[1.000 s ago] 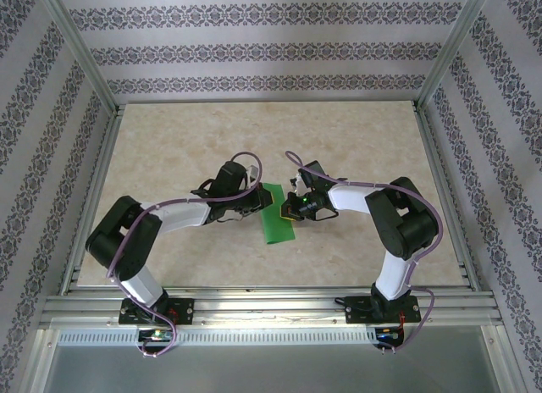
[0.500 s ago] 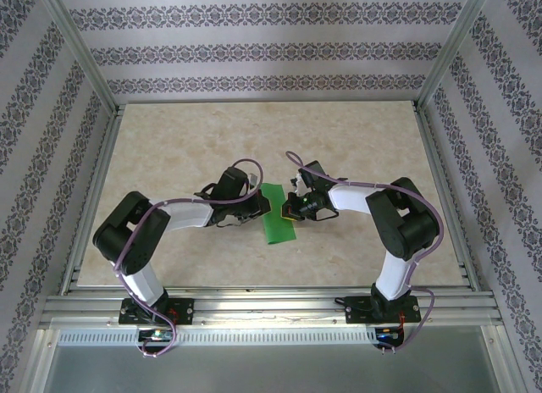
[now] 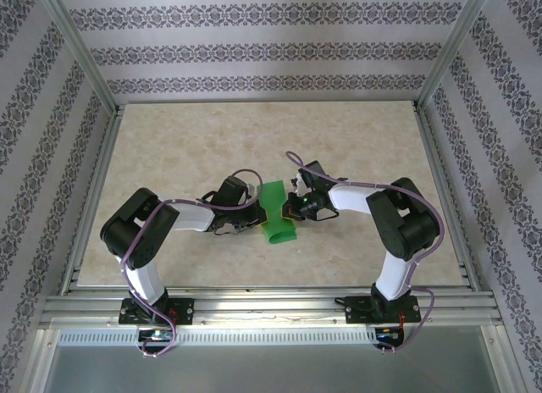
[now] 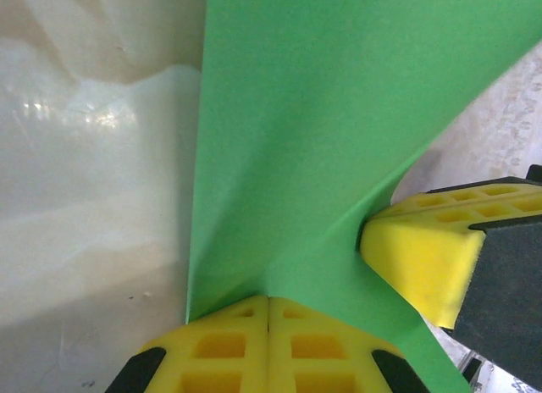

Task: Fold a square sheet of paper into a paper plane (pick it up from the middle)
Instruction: First fold the square sheet of paper in half at the center of the table.

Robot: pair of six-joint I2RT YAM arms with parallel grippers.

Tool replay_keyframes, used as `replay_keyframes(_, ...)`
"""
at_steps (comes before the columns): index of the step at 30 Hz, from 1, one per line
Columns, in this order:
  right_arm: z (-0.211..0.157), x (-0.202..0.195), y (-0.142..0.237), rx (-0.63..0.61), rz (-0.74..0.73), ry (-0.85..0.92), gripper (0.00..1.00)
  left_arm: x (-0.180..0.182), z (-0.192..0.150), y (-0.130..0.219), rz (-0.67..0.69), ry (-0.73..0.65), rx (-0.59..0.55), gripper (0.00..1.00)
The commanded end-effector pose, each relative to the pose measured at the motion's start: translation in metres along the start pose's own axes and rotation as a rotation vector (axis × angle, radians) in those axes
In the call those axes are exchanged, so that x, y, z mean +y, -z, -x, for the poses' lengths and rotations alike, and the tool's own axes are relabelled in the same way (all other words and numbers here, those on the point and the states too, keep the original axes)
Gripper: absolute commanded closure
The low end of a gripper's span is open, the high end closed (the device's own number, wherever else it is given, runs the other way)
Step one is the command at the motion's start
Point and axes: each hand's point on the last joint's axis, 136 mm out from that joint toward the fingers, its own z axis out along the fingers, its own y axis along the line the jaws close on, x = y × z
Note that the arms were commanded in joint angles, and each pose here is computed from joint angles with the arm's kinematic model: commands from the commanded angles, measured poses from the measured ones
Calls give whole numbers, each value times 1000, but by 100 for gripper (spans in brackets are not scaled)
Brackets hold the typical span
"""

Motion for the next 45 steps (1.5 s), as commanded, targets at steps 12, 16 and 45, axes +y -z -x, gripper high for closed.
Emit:
replay_keyframes(12,-31,-54,-6,67,-206,-92,100,-31,-5,15,-48,15,29,100)
replay_keyframes(16,-32,-54,-6,69,-209,-91,100,-21,-14,5,-47,43,57,100)
replay_keyframes(45,-33,-56,-7,70,-214,-96,100,-32,-32,7,-72,68,97,100)
